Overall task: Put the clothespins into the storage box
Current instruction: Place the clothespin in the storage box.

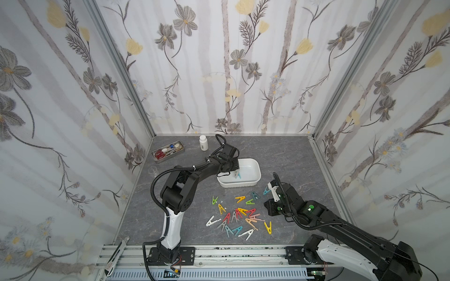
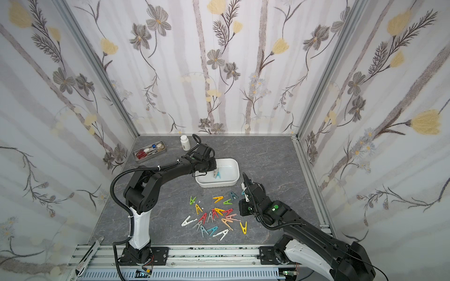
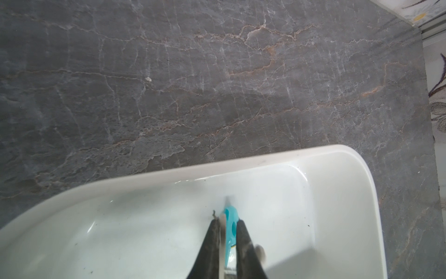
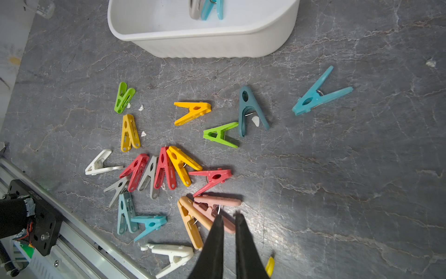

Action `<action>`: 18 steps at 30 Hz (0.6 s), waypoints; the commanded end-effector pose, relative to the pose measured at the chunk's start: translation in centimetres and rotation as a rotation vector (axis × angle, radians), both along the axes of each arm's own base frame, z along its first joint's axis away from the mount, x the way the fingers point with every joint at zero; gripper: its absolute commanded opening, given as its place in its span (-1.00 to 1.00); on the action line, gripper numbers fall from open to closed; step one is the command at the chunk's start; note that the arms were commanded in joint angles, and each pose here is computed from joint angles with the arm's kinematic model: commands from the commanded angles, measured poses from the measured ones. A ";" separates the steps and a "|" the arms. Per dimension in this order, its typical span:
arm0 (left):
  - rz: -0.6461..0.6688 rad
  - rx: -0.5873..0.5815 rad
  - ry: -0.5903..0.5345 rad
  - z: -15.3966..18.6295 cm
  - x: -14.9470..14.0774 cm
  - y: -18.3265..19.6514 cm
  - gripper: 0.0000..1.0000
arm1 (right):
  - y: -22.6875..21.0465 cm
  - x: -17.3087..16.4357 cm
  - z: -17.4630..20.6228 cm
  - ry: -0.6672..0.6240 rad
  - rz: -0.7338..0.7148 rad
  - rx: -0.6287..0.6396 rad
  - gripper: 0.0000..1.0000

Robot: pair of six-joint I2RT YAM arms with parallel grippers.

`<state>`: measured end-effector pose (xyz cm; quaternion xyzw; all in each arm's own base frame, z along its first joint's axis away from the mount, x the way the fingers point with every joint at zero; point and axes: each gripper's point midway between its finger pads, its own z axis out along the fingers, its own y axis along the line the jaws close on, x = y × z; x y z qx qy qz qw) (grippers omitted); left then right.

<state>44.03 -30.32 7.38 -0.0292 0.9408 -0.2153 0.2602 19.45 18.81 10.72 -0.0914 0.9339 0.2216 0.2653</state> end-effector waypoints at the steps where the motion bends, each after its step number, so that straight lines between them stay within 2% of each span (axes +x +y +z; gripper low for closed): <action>1: 0.004 -0.011 -0.028 0.7 0.5 -0.3 -0.61 | 0.1 0.0 0.0 0.003 -0.015 0.016 -0.71; 10: -0.013 -0.019 -0.041 1.3 0.4 -0.4 -0.55 | 0.0 0.1 0.3 -0.002 -0.028 0.027 -0.70; 18: -0.041 -0.035 -0.067 2.6 -0.3 -0.9 -0.41 | 0.0 0.1 0.0 0.008 -0.036 0.024 -0.70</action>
